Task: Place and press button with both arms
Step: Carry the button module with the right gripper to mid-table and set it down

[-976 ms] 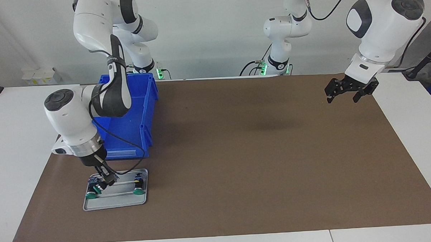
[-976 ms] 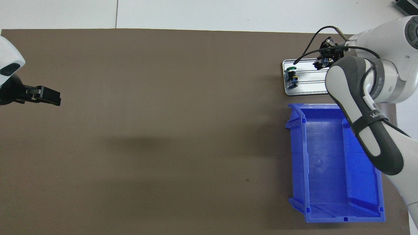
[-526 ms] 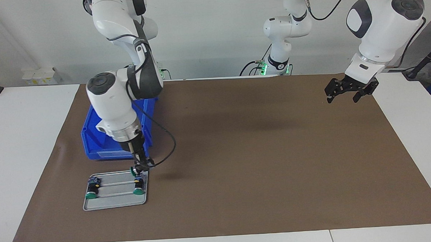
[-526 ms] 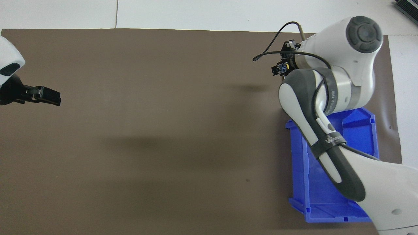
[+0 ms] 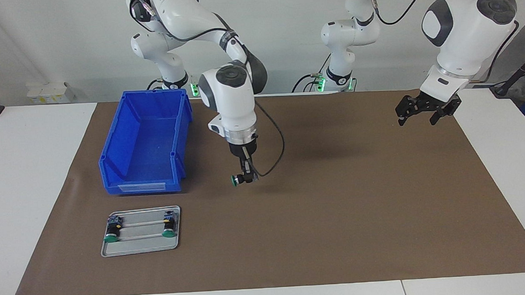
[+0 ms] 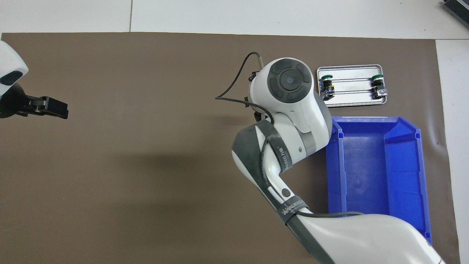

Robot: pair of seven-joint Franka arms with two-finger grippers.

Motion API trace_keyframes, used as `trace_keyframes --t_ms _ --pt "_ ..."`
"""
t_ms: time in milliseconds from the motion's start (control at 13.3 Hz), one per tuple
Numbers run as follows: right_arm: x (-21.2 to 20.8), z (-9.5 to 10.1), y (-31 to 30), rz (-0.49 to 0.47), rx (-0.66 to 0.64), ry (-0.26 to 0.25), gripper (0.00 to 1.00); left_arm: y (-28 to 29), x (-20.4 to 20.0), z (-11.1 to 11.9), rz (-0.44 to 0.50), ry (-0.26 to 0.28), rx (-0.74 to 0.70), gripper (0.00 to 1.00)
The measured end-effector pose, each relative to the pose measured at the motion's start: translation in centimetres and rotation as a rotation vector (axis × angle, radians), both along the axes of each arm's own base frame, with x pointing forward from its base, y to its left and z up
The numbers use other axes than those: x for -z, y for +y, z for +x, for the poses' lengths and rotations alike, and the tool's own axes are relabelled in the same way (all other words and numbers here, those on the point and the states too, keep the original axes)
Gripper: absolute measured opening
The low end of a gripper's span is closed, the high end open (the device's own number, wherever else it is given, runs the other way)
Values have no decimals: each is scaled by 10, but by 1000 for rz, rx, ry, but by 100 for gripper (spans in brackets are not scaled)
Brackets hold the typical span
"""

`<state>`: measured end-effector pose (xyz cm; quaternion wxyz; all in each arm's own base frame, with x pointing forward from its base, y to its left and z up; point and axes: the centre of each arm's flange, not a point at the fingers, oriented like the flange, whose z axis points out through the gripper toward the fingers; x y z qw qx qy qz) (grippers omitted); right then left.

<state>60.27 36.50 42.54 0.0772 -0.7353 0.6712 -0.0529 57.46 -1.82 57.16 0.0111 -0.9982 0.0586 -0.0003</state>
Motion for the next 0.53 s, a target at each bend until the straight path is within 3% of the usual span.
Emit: trace_keyframes --t_ms 526 --pt "78 -35 131 46 157 -32 33 0 0 0 0 0 0 100"
